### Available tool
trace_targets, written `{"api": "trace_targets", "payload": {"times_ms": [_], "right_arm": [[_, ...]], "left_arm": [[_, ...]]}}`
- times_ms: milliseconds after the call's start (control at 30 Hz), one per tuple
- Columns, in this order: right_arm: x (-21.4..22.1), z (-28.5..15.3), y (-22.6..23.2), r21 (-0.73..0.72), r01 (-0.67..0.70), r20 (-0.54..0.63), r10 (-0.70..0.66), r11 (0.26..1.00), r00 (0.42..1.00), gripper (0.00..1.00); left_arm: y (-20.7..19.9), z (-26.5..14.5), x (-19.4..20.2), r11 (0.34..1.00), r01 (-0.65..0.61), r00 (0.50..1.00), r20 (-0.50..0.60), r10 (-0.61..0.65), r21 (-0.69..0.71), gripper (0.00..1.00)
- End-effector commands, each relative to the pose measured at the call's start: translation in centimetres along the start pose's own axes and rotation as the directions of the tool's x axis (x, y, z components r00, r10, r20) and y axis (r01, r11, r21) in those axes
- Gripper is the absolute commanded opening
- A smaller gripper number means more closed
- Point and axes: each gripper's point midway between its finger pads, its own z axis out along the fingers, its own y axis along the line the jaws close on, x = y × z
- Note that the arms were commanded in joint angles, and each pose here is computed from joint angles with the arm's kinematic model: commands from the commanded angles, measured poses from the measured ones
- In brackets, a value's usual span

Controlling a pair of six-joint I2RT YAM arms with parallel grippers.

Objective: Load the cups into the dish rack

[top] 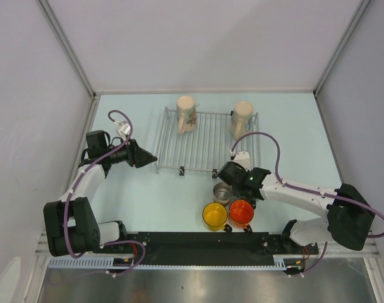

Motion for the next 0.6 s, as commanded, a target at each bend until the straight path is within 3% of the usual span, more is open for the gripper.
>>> {"api": "trace_targets", "payload": {"times_ms": [0, 100, 300, 567], "right_arm": [[0.1, 1.0, 0.9, -0.017, -0.011, -0.004, 0.011, 1.0, 1.0, 0.15], [0.0, 1.0, 1.0, -0.012, -0.011, -0.005, 0.01, 1.0, 1.0, 0.0], [-1.8, -1.1, 0.3, -0.006, -0.023, 0.038, 0.023, 1.0, 0.999, 0.0], [-8.1, -8.4, -0.5, -0.054, -0.057, 0.199, 0.067, 0.997, 0.978, 0.0]], "left_arm": [[-0.8, -0.5, -1.1, 0.997, -0.078, 0.997, 0.028, 0.077, 0.027, 0.64], [-0.8, -0.5, -1.1, 0.997, -0.074, 0.997, 0.026, 0.073, 0.03, 0.64], [-0.8, -0.5, -1.1, 0.997, -0.072, 0.997, 0.027, 0.071, 0.033, 0.64], [-1.3, -0.6, -1.1, 0.996, -0.074, 0.997, 0.029, 0.073, 0.048, 0.64]]}}
